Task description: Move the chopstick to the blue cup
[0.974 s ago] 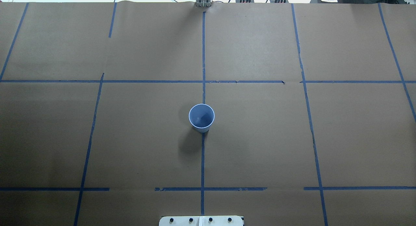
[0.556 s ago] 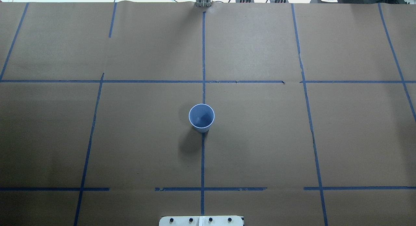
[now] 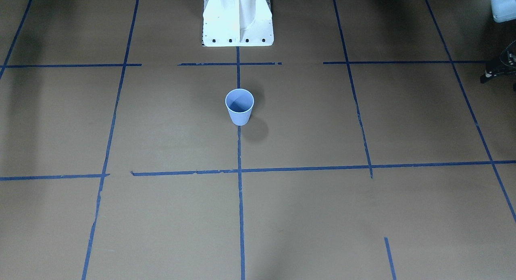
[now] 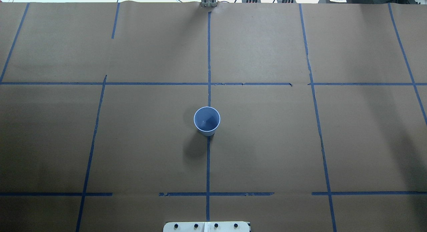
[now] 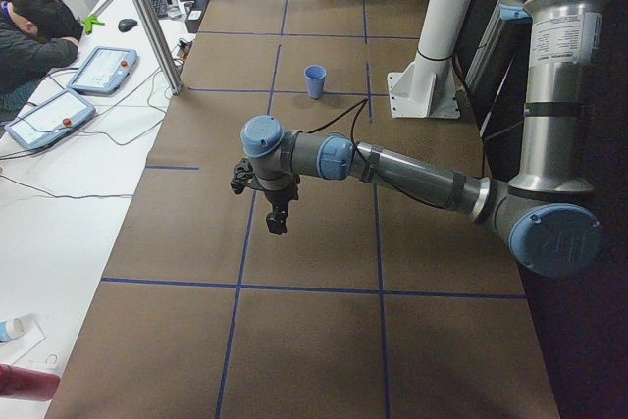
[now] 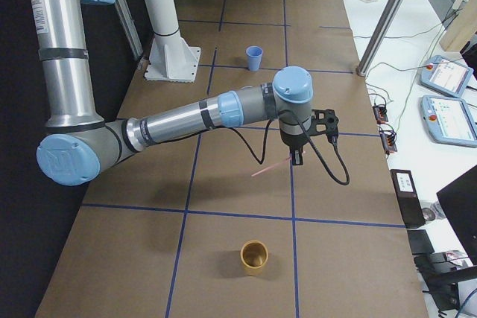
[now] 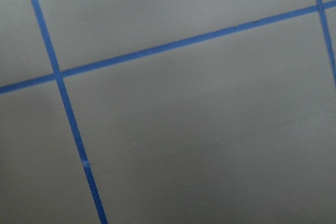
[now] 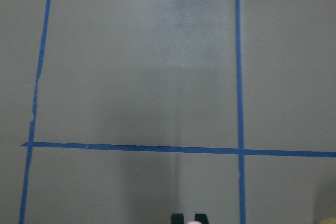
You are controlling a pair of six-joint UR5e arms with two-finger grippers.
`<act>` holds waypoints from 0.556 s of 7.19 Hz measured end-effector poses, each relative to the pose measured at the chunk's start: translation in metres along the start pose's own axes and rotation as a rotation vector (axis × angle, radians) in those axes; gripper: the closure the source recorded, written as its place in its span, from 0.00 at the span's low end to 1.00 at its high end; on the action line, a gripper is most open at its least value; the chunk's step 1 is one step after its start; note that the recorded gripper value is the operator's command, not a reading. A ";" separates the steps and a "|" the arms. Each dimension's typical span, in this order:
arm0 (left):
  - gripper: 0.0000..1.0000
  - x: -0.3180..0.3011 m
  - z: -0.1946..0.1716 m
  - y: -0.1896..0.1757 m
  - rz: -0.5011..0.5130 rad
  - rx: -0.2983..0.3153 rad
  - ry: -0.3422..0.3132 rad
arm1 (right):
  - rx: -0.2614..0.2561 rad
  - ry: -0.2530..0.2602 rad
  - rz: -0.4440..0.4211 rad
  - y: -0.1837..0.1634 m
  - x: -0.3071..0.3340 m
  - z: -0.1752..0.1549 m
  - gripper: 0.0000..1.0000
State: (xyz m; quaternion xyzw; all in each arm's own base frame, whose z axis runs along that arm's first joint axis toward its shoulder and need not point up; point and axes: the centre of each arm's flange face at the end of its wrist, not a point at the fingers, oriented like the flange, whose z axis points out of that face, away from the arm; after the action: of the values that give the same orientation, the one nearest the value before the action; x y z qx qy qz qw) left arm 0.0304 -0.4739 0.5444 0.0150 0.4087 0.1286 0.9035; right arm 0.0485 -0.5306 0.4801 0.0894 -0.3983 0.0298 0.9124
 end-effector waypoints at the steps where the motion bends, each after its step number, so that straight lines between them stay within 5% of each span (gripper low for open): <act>1: 0.00 -0.006 0.004 0.007 0.022 -0.005 -0.001 | -0.020 -0.020 0.011 -0.009 -0.046 0.012 1.00; 4: 0.00 -0.066 0.003 0.048 0.036 0.002 -0.002 | -0.065 -0.092 0.092 -0.024 -0.195 0.035 1.00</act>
State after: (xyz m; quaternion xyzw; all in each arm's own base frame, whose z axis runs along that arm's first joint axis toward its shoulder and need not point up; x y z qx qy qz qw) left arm -0.0193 -0.4431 0.6011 0.0232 0.4077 0.1444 0.9013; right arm -0.1065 -0.5572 0.3570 0.0426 -0.4443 0.0545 0.8932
